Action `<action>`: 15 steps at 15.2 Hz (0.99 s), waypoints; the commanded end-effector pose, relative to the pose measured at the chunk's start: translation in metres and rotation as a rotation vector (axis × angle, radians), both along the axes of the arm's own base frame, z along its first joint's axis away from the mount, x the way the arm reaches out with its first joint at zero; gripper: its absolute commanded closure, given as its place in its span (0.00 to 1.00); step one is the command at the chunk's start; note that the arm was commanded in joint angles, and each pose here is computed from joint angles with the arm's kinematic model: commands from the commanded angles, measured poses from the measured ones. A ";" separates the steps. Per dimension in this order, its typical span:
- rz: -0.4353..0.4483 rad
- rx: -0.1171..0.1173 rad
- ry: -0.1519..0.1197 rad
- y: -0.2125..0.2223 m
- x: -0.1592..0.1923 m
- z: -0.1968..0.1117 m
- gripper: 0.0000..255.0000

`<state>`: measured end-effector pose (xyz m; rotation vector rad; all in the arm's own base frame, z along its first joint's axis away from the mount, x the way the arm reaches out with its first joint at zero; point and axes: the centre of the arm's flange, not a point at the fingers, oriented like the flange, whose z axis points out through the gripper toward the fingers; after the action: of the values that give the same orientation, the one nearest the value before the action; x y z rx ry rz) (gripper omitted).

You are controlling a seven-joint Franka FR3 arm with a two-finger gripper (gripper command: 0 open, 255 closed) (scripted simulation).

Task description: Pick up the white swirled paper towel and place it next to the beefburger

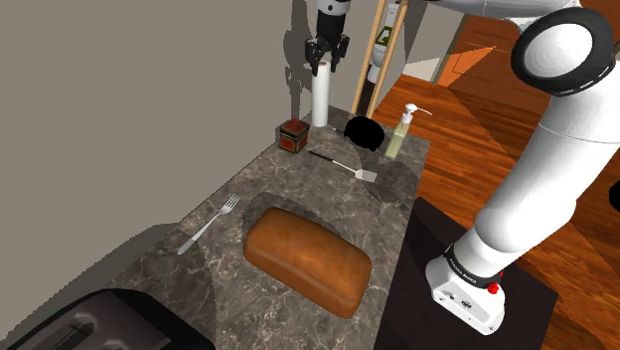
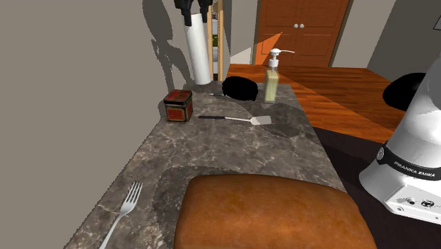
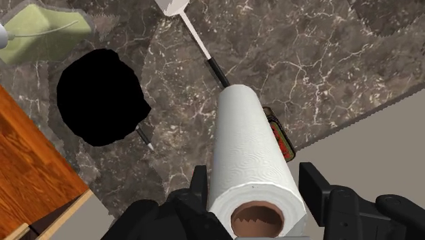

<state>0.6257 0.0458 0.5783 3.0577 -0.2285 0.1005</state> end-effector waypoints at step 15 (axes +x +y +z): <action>0.001 0.000 0.000 -0.170 0.062 -0.015 1.00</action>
<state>0.6871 -0.1222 0.5690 3.0571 -0.2282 0.0996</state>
